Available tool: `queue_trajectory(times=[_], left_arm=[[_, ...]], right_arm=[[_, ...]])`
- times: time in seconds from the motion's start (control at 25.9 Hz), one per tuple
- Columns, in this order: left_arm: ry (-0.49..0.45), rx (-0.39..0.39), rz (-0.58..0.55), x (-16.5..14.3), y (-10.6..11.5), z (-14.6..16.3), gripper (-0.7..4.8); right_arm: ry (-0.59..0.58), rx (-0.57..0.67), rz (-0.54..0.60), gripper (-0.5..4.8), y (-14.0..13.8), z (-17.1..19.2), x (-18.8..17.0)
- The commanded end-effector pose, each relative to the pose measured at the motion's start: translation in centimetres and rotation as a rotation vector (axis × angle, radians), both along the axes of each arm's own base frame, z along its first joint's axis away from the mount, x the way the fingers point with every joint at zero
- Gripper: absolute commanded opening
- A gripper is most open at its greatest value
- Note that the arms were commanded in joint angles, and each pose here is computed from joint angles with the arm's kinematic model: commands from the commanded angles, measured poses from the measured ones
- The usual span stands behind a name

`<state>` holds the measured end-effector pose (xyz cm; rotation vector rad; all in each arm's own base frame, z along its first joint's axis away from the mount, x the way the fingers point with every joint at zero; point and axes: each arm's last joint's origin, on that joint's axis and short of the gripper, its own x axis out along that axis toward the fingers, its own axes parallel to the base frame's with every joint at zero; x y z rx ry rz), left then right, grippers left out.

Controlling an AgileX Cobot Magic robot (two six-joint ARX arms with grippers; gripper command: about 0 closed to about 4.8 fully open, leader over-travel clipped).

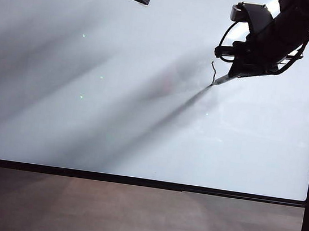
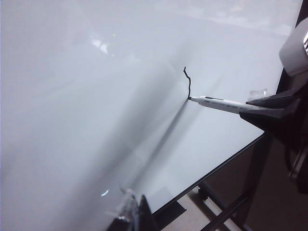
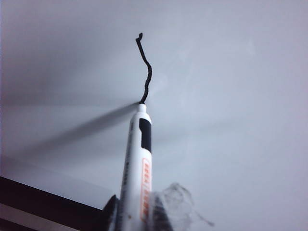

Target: Reach to the right to find the marker pen, pick it up, and write the number 4 on the whiteboard.

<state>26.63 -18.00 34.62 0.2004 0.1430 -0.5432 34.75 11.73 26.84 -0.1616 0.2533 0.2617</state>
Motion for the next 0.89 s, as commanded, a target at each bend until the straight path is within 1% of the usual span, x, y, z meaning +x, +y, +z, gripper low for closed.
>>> queue_trajectory(times=[0.04,0.62,0.89], left_arm=[[-0.016,-0.010,-0.002,-0.1,0.0,0.4,-0.05],[-0.004,-0.003,-0.003,-0.1,0.0,0.2,-0.05],[0.002,-0.002,-0.002,-0.2,0.0,0.2,-0.05]], right_arm=[[-0.034,0.002,-0.043,-0.06,-0.6,0.5,0.3],[-0.056,0.006,-0.086,-0.06,-2.2,1.5,0.1],[-0.022,-0.008,-0.111,-0.06,-3.2,1.3,0.2]])
